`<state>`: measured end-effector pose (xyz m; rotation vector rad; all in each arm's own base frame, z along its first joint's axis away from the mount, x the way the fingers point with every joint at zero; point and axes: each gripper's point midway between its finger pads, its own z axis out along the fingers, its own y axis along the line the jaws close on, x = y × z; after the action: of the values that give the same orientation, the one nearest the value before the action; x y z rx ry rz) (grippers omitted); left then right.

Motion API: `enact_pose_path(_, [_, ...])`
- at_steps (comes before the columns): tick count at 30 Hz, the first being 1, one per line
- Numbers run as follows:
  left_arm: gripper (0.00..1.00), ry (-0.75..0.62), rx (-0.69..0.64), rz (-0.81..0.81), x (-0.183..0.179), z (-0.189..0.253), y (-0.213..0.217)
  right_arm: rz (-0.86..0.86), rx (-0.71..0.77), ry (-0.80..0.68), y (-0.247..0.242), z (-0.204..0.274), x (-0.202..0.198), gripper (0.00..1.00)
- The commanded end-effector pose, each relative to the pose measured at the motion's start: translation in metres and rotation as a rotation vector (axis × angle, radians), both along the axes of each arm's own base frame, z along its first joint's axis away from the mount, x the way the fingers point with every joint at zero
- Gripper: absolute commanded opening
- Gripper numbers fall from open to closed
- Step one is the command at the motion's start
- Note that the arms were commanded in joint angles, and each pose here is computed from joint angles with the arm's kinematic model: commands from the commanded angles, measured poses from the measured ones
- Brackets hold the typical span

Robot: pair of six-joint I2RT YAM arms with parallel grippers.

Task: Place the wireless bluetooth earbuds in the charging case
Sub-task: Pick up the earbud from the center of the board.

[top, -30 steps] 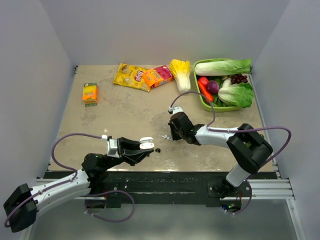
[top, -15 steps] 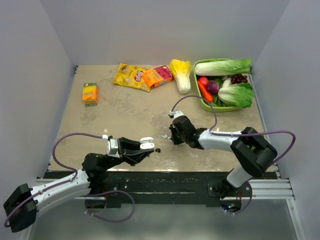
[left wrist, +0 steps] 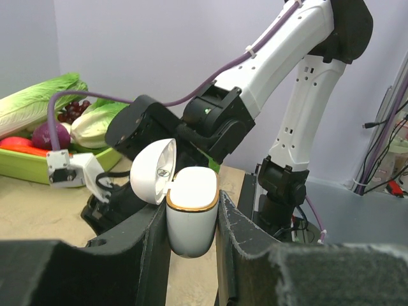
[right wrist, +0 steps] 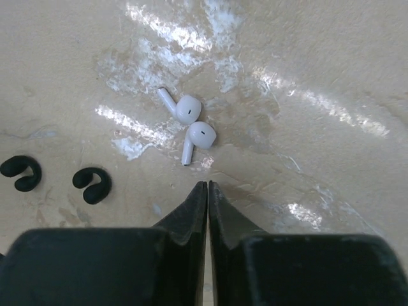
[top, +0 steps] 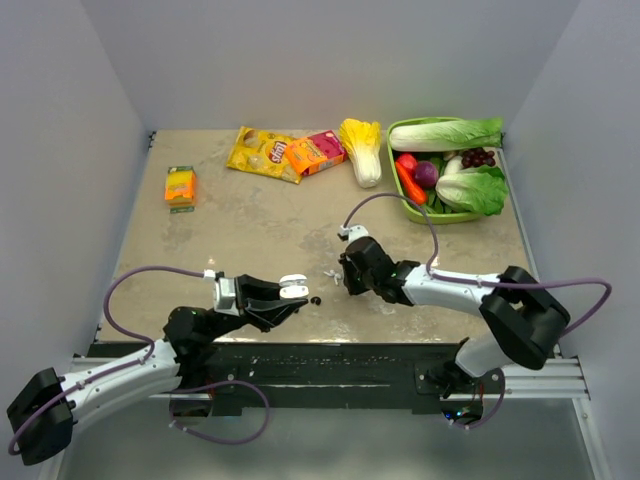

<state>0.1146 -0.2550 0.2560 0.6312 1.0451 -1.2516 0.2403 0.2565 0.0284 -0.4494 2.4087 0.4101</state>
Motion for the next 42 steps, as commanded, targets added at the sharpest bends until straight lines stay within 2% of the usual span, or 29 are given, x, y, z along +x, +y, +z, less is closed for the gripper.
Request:
enact_pose_path(1, [0.0,0.069,0.072,-0.003,-0.004,-0.054,0.006,-0.057,0.046,-0.08,-0.002,0.034,0.011,0.18])
enact_pose_path(3, [0.0,0.069,0.068,-0.001,-0.004,-0.054,0.007,-0.043,0.045,-0.098,0.003,0.043,0.016,0.32])
enact_pose_path(4, [0.0,0.07,0.069,-0.001,-0.004,-0.055,0.007,-0.027,0.049,-0.093,0.006,0.044,0.016,0.35])
enact_pose_path(11, [0.0,0.075,0.071,-0.006,-0.005,-0.056,0.006,0.043,-0.026,-0.032,0.02,0.032,0.022,0.44])
enact_pose_path(20, [0.0,0.076,0.074,-0.005,-0.004,-0.056,0.006,0.047,-0.079,-0.015,0.023,0.031,0.029,0.47])
enact_pose_path(42, [0.0,0.078,0.074,-0.008,-0.006,-0.058,0.007,0.053,-0.152,0.031,0.022,0.0,0.032,0.46])
